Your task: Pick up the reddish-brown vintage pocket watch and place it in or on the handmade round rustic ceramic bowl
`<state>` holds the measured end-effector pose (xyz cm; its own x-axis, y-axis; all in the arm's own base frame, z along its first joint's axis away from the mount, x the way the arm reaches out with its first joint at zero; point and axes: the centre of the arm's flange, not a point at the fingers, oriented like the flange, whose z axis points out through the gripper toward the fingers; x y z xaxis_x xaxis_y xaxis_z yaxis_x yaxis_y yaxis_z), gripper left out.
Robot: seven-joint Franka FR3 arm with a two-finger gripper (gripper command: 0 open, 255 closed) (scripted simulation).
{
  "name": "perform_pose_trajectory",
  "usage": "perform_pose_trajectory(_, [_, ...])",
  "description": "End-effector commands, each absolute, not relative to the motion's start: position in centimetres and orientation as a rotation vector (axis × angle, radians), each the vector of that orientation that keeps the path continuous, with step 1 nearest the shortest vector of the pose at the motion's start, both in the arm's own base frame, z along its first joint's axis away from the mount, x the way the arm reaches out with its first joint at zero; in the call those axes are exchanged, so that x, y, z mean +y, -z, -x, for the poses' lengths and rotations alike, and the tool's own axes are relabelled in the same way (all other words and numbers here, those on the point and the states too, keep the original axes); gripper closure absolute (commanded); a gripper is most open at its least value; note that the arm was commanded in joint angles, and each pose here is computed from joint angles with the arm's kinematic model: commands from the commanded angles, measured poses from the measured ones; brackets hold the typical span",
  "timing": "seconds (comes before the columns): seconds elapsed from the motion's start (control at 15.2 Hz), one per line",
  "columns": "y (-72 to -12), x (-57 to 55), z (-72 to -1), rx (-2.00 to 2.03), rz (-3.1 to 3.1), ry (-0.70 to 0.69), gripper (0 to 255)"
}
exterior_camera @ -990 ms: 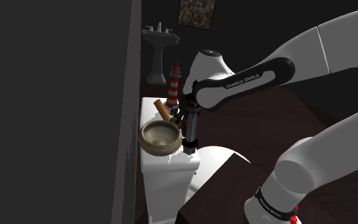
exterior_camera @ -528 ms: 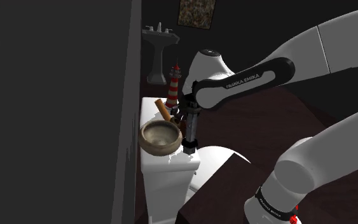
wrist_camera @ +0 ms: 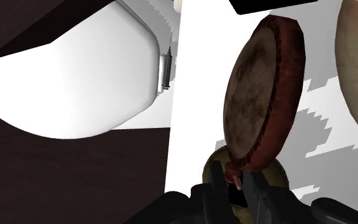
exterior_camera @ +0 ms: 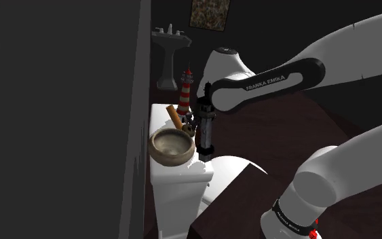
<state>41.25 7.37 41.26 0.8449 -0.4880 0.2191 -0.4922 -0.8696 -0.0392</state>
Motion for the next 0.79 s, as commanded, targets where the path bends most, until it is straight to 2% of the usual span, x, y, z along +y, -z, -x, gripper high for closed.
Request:
perform_pose_trajectory(0.0, [-42.4, 7.4, -41.1, -0.796, -2.999, -0.346, 255])
perform_pose_trajectory(0.73, [-48.2, 7.4, -41.1, -0.796, -2.999, -0.346, 255])
